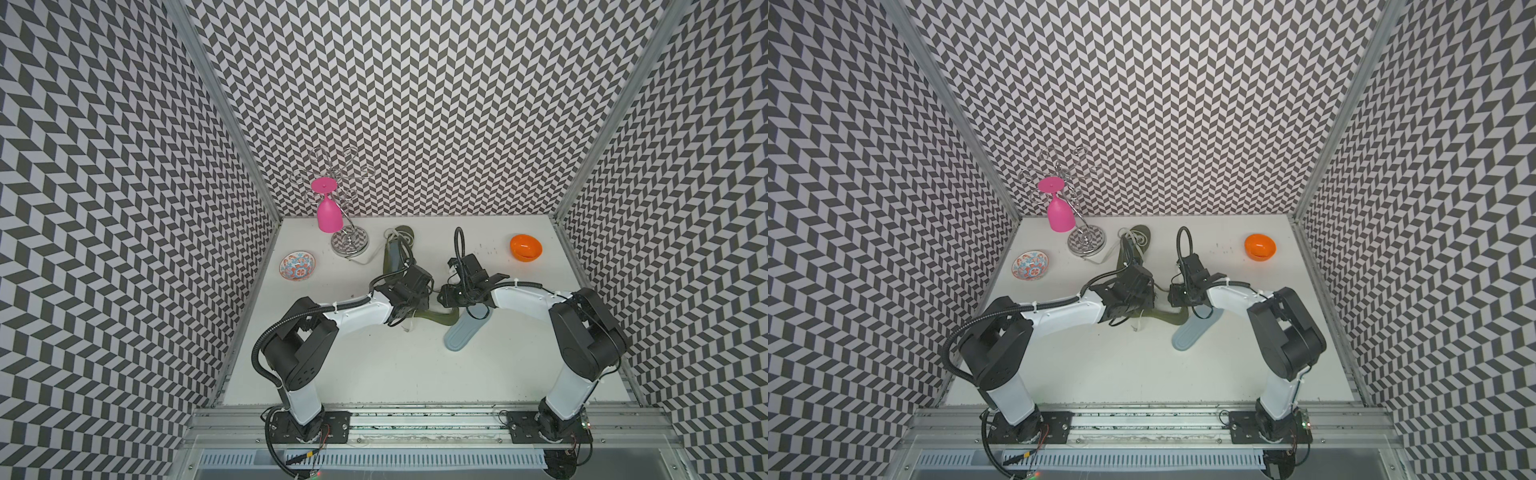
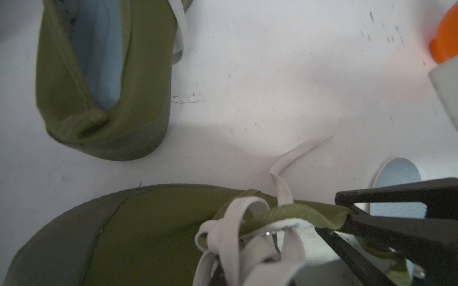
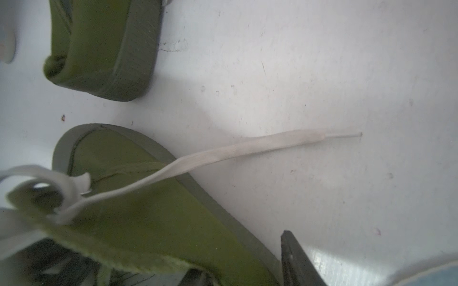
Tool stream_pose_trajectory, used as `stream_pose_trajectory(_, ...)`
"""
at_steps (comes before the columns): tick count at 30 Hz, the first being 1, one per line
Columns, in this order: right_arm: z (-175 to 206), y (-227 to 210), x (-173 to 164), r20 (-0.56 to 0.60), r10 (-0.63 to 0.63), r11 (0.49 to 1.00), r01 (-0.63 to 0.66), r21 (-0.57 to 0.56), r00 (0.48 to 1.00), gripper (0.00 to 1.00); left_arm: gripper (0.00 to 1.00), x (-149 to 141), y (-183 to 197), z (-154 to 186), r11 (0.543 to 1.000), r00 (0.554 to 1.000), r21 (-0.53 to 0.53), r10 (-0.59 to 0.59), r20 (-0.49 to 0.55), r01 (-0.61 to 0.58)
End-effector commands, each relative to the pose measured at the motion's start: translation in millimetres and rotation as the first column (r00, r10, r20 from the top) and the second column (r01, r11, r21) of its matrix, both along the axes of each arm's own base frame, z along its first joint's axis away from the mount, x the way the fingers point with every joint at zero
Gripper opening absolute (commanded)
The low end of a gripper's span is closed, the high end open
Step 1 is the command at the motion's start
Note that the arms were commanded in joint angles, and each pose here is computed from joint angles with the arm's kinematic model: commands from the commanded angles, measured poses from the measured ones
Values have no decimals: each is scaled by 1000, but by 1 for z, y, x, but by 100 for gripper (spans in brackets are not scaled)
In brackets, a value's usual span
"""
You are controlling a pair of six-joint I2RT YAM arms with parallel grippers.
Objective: Insert the insole into the shoe
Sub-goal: Adjust the shoe at the center of the board.
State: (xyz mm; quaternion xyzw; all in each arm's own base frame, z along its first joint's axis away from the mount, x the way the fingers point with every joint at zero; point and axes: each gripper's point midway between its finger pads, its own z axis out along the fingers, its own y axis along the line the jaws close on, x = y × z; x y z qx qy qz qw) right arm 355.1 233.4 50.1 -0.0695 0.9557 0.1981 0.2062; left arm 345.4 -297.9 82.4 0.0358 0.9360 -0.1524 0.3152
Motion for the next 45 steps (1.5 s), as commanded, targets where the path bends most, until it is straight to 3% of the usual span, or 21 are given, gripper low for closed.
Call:
stream_pose_trajectory(1, 24, -1, 4, 55, -3, 1000, 3, -11, 998, 44, 4, 2, -5, 9, 998, 999, -18, -53, 5, 53)
stream_pose_trajectory(4, 27, -9, -6, 38, -16, 999, 18, -34, 999, 51, 0, 3, -9, 29, 991, 996, -104, -79, 30, 82)
stream_pose_trajectory(9, 38, -16, -18, 39, -39, 999, 39, -20, 998, 53, 0, 4, -4, 44, 962, 996, -257, -82, 38, 89)
stream_pose_trajectory(16, 30, -22, -25, 5, -54, 997, 55, -52, 999, 54, 0, 6, 1, 41, 958, 996, -274, -75, 42, 84)
stream_pose_trajectory(18, 34, -19, -26, 18, -50, 998, 51, -41, 999, 54, 0, 6, 0, 37, 965, 996, -245, -88, 31, 93)
stream_pose_trajectory(22, 44, -12, -27, 32, -57, 998, 57, 9, 998, 54, 30, 1, 6, 30, 984, 995, -149, -97, 28, 100)
stream_pose_trajectory(26, 48, -11, -25, 39, -54, 998, 54, 15, 998, 55, 39, -7, 7, 52, 982, 987, -104, -152, 56, 158)
stream_pose_trajectory(30, 48, -11, -19, 41, -59, 998, 58, 26, 997, 55, 41, -22, 8, 63, 978, 977, -23, -207, 43, 209)
stream_pose_trajectory(37, 55, -18, -10, 46, -70, 996, 67, 61, 996, 55, 39, -40, 16, 77, 973, 975, 133, -203, 85, 191)
stream_pose_trajectory(39, 56, -19, -8, 48, -73, 995, 69, 67, 996, 55, 33, -41, 13, 85, 963, 971, 184, -216, 97, 196)
stream_pose_trajectory(42, 57, -21, -6, 50, -79, 994, 75, 75, 996, 55, 22, -52, -10, 91, 931, 940, 197, -330, 90, 308)
stream_pose_trajectory(45, 54, -25, -4, 44, -83, 994, 79, 75, 996, 55, 29, -60, -23, 94, 917, 935, 231, -349, 71, 325)
